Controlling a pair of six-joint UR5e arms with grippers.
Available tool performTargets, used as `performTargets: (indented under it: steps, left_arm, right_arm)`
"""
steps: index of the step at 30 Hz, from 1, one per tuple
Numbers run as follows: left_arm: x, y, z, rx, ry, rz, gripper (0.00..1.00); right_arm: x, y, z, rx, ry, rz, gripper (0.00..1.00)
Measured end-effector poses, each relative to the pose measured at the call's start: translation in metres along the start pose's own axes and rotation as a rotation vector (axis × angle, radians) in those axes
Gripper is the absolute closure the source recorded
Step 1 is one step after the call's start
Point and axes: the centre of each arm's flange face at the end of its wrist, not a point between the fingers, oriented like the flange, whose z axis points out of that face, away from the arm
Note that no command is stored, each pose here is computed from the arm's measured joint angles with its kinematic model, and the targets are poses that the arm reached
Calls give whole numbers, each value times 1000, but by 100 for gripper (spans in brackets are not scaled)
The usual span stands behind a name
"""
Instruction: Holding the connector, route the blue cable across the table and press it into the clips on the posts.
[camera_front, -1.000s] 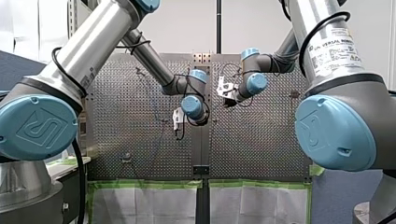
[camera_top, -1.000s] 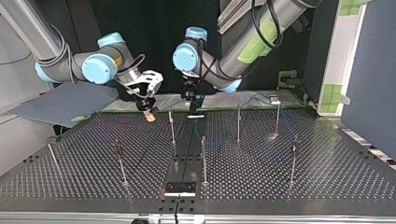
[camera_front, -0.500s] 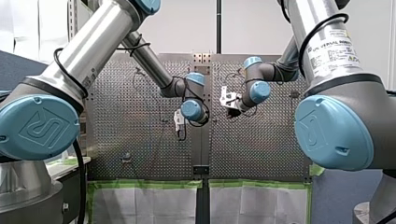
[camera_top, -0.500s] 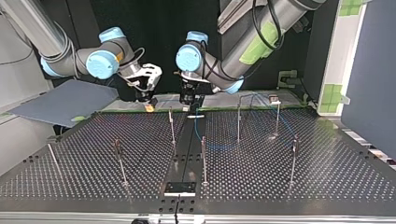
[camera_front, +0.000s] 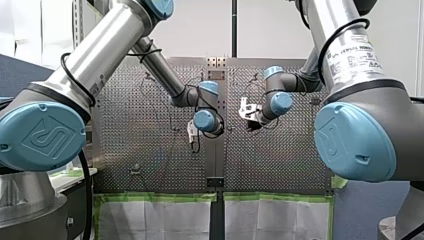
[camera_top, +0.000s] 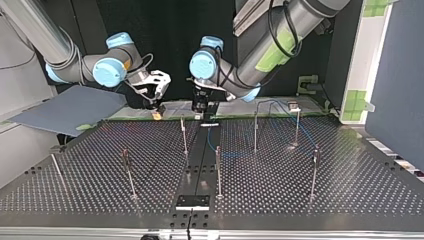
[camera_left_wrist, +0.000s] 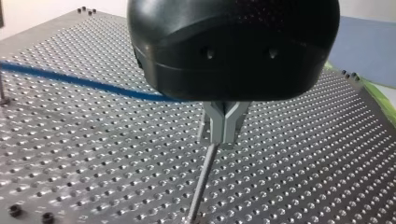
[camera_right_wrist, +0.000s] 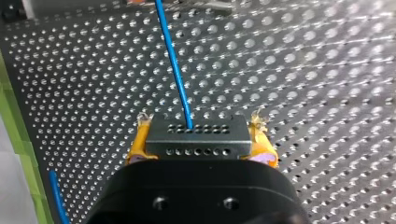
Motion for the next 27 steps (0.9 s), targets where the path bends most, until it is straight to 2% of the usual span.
performTargets:
  steps: [10,13,19,27]
  left_arm:
    - [21,0,24,11,24,6,100]
    - [27,0,31,6,23,7,100]
    - [17,1,45,-1,-4,-2,100]
    - [4,10,59,3,-24,-11,100]
  right_arm:
    - [0,7,8,4,39,13,100]
    - [-3,15,12,8,43,27,100]
    - [-10,30,21,8,50,41,100]
    - [-1,46,25,-8,72,53,100]
